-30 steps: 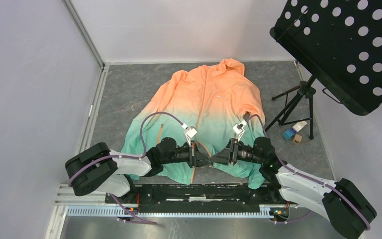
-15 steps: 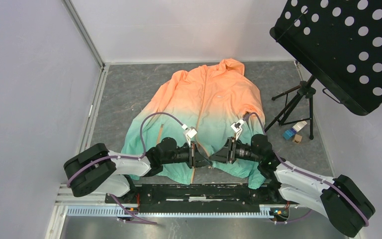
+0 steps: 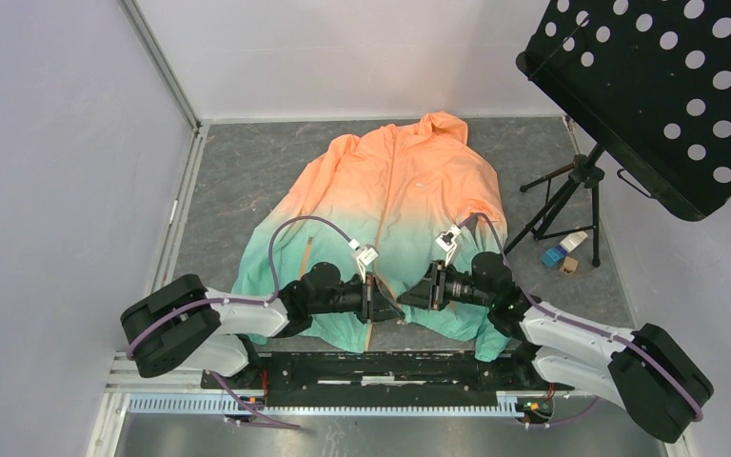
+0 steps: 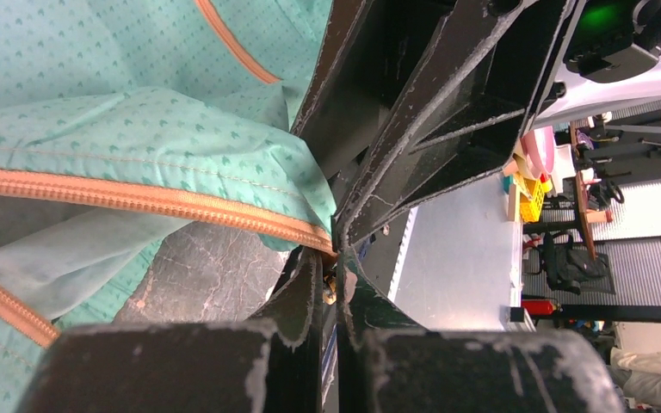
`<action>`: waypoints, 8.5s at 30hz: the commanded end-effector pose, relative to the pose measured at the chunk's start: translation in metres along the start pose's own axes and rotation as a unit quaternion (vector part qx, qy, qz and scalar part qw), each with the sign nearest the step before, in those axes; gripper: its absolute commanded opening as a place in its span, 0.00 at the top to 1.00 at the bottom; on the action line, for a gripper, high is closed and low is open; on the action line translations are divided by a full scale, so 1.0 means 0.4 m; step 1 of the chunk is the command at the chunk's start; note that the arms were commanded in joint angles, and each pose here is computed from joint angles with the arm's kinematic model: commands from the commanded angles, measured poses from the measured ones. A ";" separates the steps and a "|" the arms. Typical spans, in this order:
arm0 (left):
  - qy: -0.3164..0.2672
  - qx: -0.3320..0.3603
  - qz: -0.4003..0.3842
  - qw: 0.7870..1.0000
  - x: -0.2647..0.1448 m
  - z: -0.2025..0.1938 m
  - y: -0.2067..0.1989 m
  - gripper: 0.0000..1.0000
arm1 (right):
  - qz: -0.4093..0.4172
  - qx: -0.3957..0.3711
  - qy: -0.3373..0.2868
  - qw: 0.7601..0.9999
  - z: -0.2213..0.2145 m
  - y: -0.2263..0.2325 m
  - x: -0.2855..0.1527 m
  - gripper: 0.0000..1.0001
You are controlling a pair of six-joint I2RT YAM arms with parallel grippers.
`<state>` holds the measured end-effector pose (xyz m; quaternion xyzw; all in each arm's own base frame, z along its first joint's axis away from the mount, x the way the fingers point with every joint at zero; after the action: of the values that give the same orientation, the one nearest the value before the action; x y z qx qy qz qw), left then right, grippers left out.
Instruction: Zip up the jacket
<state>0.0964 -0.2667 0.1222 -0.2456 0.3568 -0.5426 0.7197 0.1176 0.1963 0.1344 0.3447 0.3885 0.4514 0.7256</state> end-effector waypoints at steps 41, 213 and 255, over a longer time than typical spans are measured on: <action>0.266 -0.178 0.465 0.826 -0.149 0.054 -0.031 0.53 | 0.108 -0.205 -0.066 0.971 -0.024 -0.014 -0.002 1.00; -0.311 0.079 0.054 0.945 -0.187 0.152 0.000 0.98 | 0.211 -0.020 -0.276 0.938 0.144 0.151 0.100 1.00; -0.252 0.183 0.083 0.947 -0.174 0.146 -0.012 0.98 | 0.049 0.062 -0.280 0.957 0.166 0.123 0.187 1.00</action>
<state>0.1296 -0.2021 0.1681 -0.2598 0.1023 -0.4327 0.8572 0.1729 0.2673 0.1753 0.5223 0.1847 0.3478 0.7564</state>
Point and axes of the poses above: each gripper's point midway between its finger pads, its own x axis out along the fingers, its own y axis along the line the jaws close on, z = x × y, the point moved 8 cm from there along -x, back along the fingers, and after that the axes turned 4 degrees about x, right-handed, at the moved point
